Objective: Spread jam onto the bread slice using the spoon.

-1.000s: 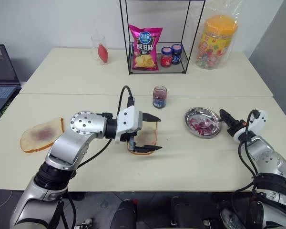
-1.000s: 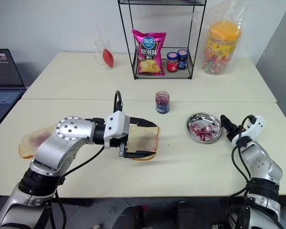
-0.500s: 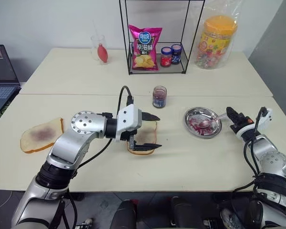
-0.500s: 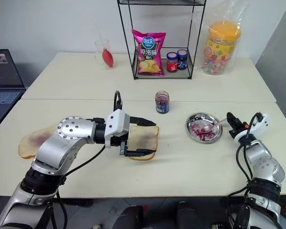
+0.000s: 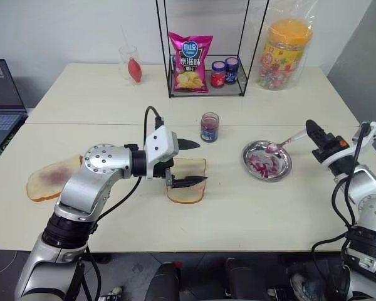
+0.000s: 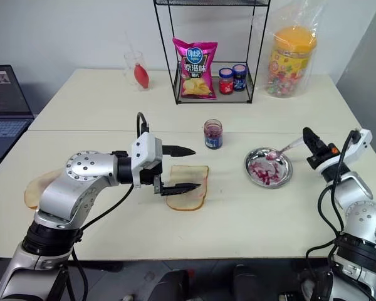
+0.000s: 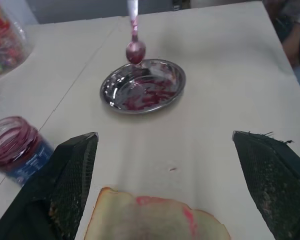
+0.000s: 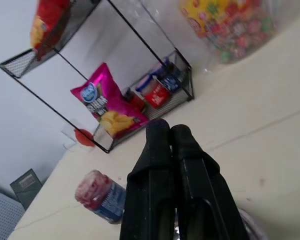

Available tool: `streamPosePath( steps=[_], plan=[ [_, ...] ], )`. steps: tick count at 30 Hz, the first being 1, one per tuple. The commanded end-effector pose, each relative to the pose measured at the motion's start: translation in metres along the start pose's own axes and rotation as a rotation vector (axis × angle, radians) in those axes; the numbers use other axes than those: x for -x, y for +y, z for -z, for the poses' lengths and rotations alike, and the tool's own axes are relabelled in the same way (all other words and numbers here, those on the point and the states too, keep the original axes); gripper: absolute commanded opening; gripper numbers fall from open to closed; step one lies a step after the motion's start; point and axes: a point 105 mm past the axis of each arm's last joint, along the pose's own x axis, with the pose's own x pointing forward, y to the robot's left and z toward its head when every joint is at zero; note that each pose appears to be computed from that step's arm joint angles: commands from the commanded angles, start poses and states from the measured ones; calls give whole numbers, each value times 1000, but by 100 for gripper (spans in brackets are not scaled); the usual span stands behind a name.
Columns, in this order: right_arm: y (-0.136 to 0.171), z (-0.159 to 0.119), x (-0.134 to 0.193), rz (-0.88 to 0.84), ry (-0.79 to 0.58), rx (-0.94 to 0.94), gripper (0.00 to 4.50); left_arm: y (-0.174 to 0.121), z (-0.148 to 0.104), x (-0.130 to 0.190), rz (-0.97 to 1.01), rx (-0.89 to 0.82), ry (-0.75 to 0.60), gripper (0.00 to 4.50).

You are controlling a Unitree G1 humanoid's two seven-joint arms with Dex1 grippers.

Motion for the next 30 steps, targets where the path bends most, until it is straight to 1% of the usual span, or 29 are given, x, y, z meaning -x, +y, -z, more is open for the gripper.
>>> streamPosePath(
  steps=[1, 4, 6, 8, 9, 12, 14, 16, 22, 30],
  plan=[
    [56, -21, -22, -151, -57, 84, 5, 24, -5, 22, -187, 8, 23, 450],
    [87, -16, -48, -218, -46, 133, 5, 36, 6, 34, -288, 33, 78, 450],
    [100, -12, -62, -242, -37, 167, 5, 40, 9, 38, -328, 49, 92, 450],
    [104, -9, -69, -252, -31, 194, 5, 42, 10, 38, -342, 61, 93, 450],
    [111, -6, -77, -264, -25, 211, 5, 43, 11, 40, -356, 69, 96, 450],
    [136, 13, -118, -293, 3, 341, 5, 50, 14, 47, -432, 88, 105, 450],
    [146, 23, -131, -341, 10, 438, 5, 52, 12, 47, -455, 93, 87, 450],
    [149, 31, -139, -369, 17, 492, 5, 53, 11, 46, -469, 103, 76, 450],
    [158, 52, -154, -424, 42, 542, 5, 47, 13, 46, -481, 121, 80, 450],
    [149, 68, -159, -438, 71, 627, 5, 49, 14, 48, -503, 129, 86, 450]
  ],
)
